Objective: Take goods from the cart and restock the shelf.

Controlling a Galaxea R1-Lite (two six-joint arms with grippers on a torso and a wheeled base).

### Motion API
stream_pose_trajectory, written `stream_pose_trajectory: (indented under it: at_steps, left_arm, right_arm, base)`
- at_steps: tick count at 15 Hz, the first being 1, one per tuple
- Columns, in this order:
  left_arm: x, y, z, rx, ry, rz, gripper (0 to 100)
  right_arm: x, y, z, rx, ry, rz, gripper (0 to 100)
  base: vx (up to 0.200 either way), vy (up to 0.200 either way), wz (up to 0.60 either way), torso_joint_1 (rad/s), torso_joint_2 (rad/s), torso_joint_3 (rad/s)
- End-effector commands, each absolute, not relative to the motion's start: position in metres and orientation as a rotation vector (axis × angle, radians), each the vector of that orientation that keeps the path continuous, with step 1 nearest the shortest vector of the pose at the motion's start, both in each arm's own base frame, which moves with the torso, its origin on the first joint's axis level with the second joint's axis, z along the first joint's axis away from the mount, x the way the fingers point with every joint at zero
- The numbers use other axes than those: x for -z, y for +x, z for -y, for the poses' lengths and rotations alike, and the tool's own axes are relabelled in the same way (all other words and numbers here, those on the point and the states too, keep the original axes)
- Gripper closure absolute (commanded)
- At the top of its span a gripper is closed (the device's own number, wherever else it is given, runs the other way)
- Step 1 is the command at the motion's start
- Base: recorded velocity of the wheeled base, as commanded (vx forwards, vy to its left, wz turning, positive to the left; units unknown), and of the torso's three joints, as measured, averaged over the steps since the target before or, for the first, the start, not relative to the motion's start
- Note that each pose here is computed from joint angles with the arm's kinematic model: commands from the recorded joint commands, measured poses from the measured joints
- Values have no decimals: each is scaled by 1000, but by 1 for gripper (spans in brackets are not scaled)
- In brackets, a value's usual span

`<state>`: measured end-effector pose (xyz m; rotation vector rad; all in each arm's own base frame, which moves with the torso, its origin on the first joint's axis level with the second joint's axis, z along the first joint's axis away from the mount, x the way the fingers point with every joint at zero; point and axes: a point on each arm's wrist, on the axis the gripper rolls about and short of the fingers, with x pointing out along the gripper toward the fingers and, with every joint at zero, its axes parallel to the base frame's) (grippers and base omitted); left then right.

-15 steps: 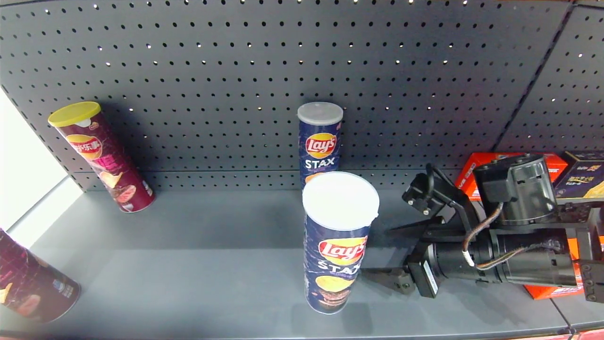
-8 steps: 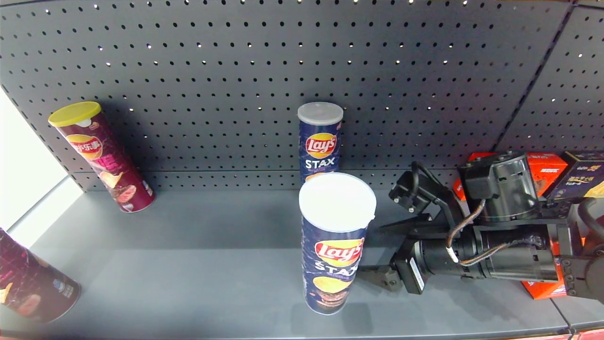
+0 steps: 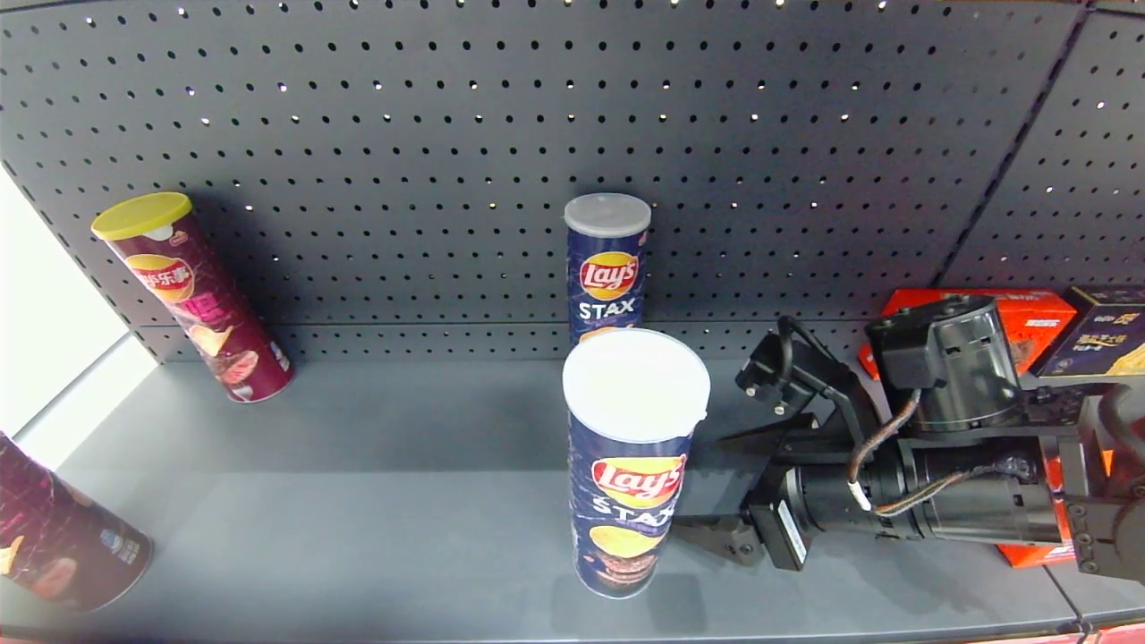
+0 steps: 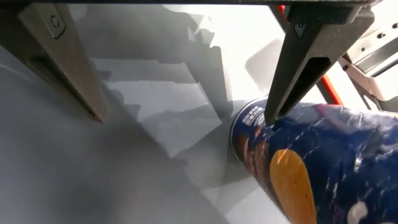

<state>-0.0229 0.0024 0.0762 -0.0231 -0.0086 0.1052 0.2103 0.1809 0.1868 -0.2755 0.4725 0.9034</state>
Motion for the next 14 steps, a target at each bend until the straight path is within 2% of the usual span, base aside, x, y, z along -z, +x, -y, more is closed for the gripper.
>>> stream_pose_trajectory:
  at_steps: [1, 7, 8, 9, 12, 14]
  left_arm:
    - [-76, -23, -2, -106, -22, 9, 0]
    - [-77, -23, -1, -60, -13, 14, 0]
    - [-79, -24, 0, -17, 40, 18, 0]
    - [-77, -23, 0, 14, 49, 6, 0]
    - [-77, -23, 0, -3, 32, 6, 0]
    - [-77, -23, -2, -89, -23, 10, 0]
  right_arm:
    - [-187, 204, -179, -912, -278, -469, 0]
    - [-195, 178, -136, -840, -248, -433, 0]
    - [-196, 174, -125, -809, -237, -427, 0]
    - [-195, 171, -120, -800, -235, -428, 0]
    - [-195, 163, -108, -771, -224, -419, 0]
    - [-199, 161, -99, -738, -212, -395, 0]
  base:
    - [0, 0, 0, 0, 0, 0]
    - [0, 0, 0, 0, 0, 0]
    - [0, 0, 0, 0, 0, 0]
    - [0, 0, 0, 0, 0, 0]
    - [0, 0, 0, 0, 0, 0]
    - [0, 0, 0, 0, 0, 0]
